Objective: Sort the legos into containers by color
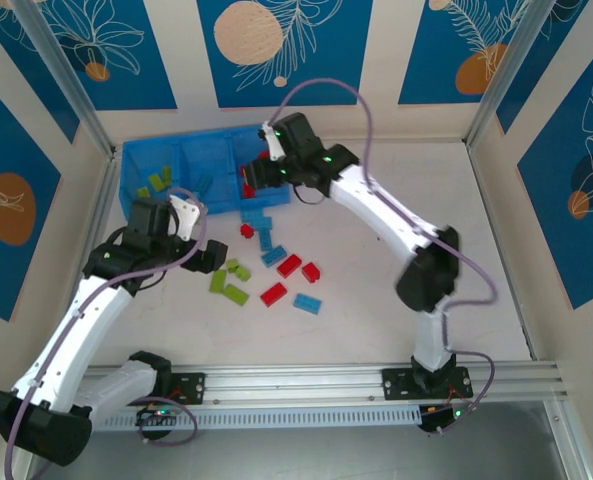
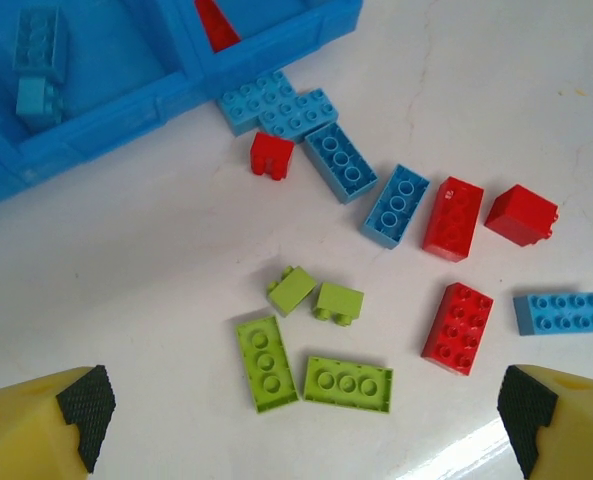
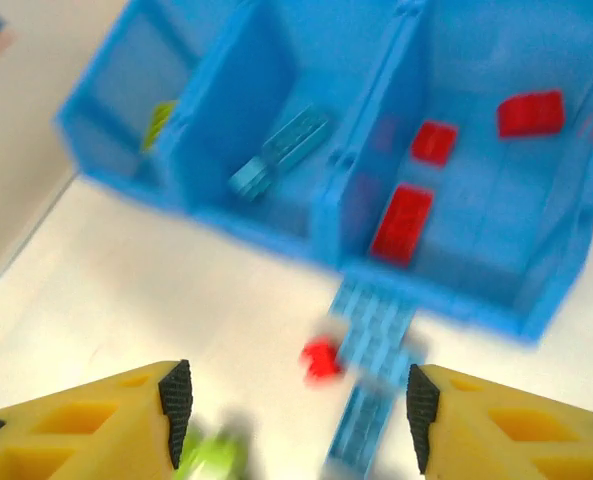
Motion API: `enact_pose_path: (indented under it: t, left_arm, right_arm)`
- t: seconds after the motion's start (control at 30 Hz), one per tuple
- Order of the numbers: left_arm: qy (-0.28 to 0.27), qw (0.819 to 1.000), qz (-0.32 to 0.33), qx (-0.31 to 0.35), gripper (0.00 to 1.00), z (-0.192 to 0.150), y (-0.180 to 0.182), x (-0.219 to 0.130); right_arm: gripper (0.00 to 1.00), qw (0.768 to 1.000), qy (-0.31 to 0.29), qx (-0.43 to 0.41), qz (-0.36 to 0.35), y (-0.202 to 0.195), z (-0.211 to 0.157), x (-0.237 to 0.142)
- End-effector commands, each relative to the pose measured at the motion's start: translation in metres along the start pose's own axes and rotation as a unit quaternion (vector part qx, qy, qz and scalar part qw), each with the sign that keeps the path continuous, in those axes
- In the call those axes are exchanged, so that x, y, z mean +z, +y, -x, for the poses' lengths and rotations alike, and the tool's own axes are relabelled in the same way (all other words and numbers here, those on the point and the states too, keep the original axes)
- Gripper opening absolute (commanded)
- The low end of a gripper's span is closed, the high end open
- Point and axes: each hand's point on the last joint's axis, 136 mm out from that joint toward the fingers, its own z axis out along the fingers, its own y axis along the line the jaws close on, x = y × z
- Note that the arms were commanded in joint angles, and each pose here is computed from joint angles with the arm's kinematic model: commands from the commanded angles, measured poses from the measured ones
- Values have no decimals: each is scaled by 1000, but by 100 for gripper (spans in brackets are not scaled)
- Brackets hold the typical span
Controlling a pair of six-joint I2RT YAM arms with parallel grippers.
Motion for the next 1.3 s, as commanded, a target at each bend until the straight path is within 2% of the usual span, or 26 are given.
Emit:
enact_pose_path:
  t: [0.0, 0.07, 0.2, 0.37, 0.43, 0.53, 0.73, 0.9, 1.0, 1.27]
  left_arm:
    - [15, 996, -19, -91, 100, 1, -10, 4]
    - [9, 994, -34, -108, 100, 4, -16, 24]
    - [40, 994, -18, -98, 99, 1, -15, 78]
    - [56, 997, 15, -55, 97, 7, 1, 140]
    - [70, 997, 26, -29, 90, 9, 6, 164]
    - [91, 995, 28, 7, 78, 10, 9, 190]
    - [148, 988, 24, 44, 77, -2, 13, 229]
    - [172, 983, 32, 51, 72, -8, 19, 249]
    - [178, 981, 53, 49, 65, -7, 27, 255]
    - [183, 982, 25, 49, 43, -9, 18, 260]
  right_arm:
    - [66, 996, 39, -16, 81, 44, -54, -55]
    - [69, 994, 50, -8, 98, 52, -85, -74]
    - [72, 991, 71, 48, 105, 48, -139, -100]
    - [73, 991, 81, 76, 72, 29, -176, -105]
    - [74, 992, 83, 84, 43, 19, -181, -106]
    - [74, 993, 82, 80, 38, 18, -180, -108]
    - [74, 994, 74, 75, 36, 21, -170, -109]
    - [74, 993, 72, 81, 36, 22, -170, -107]
    - [74, 993, 76, 83, 37, 23, -171, -105]
    - [74, 992, 82, 85, 35, 24, -172, -102]
